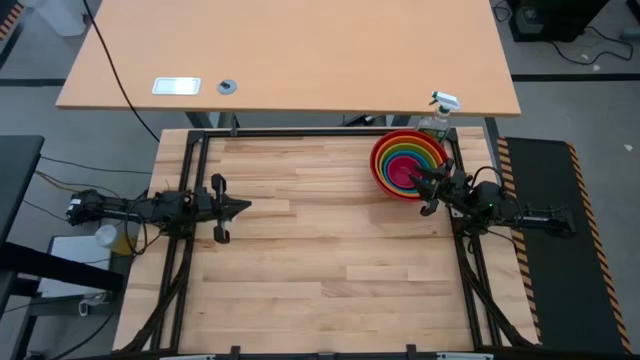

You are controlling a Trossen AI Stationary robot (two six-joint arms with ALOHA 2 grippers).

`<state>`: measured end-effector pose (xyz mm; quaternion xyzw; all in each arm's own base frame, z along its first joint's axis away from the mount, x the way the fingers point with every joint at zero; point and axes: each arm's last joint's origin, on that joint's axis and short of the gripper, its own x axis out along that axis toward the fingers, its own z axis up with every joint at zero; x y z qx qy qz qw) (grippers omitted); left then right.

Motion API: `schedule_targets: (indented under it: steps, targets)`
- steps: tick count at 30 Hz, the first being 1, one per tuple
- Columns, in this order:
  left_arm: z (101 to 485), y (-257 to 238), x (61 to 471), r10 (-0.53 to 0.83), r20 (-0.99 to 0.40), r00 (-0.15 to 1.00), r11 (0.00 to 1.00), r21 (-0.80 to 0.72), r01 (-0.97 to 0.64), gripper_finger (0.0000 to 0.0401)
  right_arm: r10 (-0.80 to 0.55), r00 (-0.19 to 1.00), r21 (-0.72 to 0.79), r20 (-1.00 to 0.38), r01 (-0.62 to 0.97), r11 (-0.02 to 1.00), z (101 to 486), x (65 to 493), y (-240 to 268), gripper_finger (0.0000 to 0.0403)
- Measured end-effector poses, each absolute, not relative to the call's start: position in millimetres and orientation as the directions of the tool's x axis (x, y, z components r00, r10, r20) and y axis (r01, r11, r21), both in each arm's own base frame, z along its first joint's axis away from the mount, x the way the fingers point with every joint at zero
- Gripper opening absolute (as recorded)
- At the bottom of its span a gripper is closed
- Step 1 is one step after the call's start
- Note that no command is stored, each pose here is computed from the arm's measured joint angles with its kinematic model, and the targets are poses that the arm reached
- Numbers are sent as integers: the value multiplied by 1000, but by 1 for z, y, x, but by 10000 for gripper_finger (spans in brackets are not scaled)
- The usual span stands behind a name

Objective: Nest bowls inside each other
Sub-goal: Return to Home Position

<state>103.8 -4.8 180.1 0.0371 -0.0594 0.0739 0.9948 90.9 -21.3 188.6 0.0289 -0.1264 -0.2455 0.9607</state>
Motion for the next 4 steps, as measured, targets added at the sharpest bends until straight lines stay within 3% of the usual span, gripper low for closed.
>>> schedule_targets:
  steps: [4]
  targets:
    - [180,-5,104,143,124,982,986,65,-151,7,-479,847,118,229,464,878,189,91,-21,165]
